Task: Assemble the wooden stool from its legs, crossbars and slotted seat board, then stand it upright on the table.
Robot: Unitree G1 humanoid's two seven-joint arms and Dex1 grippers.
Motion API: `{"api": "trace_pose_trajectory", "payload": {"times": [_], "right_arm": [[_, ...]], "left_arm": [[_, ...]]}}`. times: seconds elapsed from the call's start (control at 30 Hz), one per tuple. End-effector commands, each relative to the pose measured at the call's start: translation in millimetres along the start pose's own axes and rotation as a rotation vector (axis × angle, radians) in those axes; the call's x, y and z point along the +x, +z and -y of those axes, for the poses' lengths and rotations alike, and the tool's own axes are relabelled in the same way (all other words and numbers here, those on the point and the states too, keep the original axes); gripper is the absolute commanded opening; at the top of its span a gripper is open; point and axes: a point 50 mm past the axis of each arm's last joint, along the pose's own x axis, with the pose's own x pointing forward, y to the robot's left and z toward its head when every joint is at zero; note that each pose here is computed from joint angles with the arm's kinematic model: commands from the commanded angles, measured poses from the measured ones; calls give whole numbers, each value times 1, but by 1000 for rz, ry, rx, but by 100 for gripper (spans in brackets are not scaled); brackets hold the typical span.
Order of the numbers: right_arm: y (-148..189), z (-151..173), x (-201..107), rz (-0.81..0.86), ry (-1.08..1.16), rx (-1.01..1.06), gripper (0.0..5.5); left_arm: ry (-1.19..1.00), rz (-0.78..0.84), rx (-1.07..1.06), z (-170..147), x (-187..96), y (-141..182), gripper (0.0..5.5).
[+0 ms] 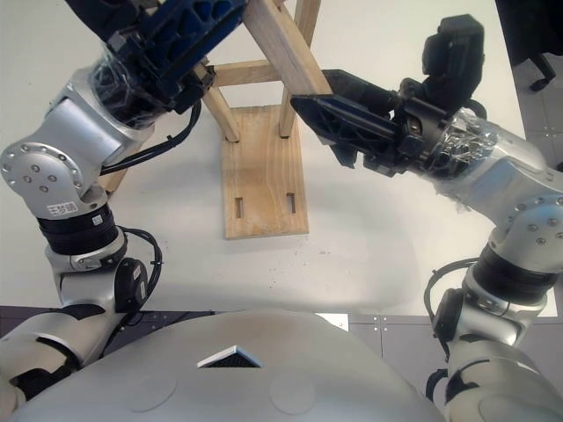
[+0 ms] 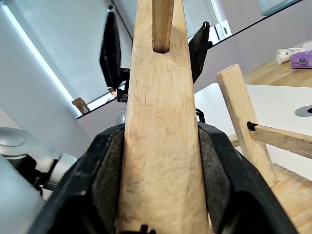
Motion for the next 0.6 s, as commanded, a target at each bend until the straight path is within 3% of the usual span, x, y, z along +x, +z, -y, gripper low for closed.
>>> {"api": "trace_pose_trajectory", "payload": {"times": [0.03,0.2,0.37,0.4,0.6], "right_arm": [[3,-2,-2,1,26,25,201],[3,-3,0,-2,27,33,201],[-3,-1,2,-28,2,27,201],[-4,3,2,-33,-27,21,237],[-22,28,-13,-133,-193,-11,325]], "left_arm": [[-5,-55,26,3,-2,-7,281],[-23,-67,51,4,-4,-9,207],[-30,-56,71,4,-4,-7,202],[-25,-53,82,3,-5,-7,202],[41,-46,233,-5,-37,-5,201]]}}
